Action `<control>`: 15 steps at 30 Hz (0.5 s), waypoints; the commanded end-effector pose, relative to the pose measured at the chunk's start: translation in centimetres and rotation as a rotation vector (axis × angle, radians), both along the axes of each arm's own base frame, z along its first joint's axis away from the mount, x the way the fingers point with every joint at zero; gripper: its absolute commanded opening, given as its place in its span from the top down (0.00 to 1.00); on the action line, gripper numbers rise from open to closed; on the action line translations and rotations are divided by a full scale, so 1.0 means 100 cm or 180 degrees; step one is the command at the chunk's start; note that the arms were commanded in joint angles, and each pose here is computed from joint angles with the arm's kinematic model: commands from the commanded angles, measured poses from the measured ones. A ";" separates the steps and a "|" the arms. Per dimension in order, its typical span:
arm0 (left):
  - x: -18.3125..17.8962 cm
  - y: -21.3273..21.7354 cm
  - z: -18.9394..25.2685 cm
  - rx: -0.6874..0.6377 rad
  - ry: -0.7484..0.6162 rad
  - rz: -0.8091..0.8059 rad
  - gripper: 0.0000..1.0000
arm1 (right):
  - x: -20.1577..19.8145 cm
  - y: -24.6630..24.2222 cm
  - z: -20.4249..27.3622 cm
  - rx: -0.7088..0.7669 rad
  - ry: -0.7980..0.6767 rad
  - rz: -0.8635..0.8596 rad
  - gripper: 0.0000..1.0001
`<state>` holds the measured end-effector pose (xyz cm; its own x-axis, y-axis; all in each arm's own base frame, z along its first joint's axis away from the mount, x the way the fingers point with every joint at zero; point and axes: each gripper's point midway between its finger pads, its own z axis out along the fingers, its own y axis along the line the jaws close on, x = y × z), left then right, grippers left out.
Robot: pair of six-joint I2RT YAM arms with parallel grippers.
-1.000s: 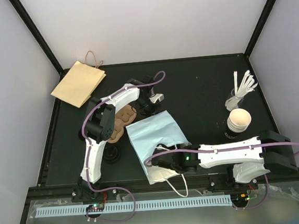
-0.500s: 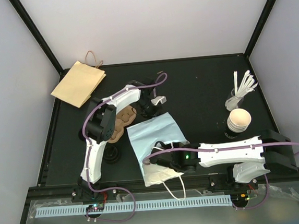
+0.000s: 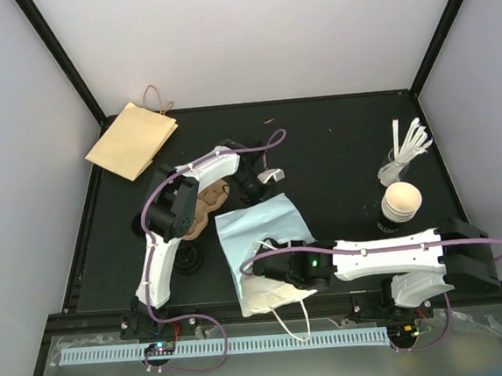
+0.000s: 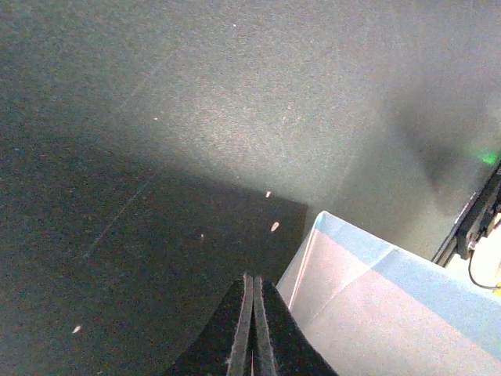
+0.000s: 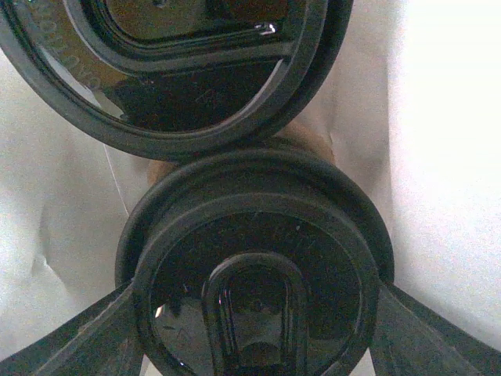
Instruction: Pack the takeout coffee
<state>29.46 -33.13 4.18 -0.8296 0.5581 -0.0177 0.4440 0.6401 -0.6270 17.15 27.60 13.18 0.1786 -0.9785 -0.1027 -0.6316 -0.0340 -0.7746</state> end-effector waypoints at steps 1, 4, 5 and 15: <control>-0.052 -0.015 0.041 -0.0352 0.0471 -0.0255 0.99 | 0.015 -0.006 0.014 0.0230 -0.0136 -0.0274 0.50; -0.058 -0.016 0.051 -0.0434 0.0572 -0.0252 0.98 | 0.013 -0.007 0.010 0.0178 -0.0073 -0.0301 0.50; -0.060 -0.016 0.053 -0.0449 0.0597 -0.0253 0.98 | 0.010 -0.007 0.005 0.0150 0.0022 -0.0297 0.50; -0.070 -0.012 0.034 -0.0341 0.0752 -0.0241 0.99 | -0.005 -0.010 -0.029 0.0165 0.0468 -0.0459 0.52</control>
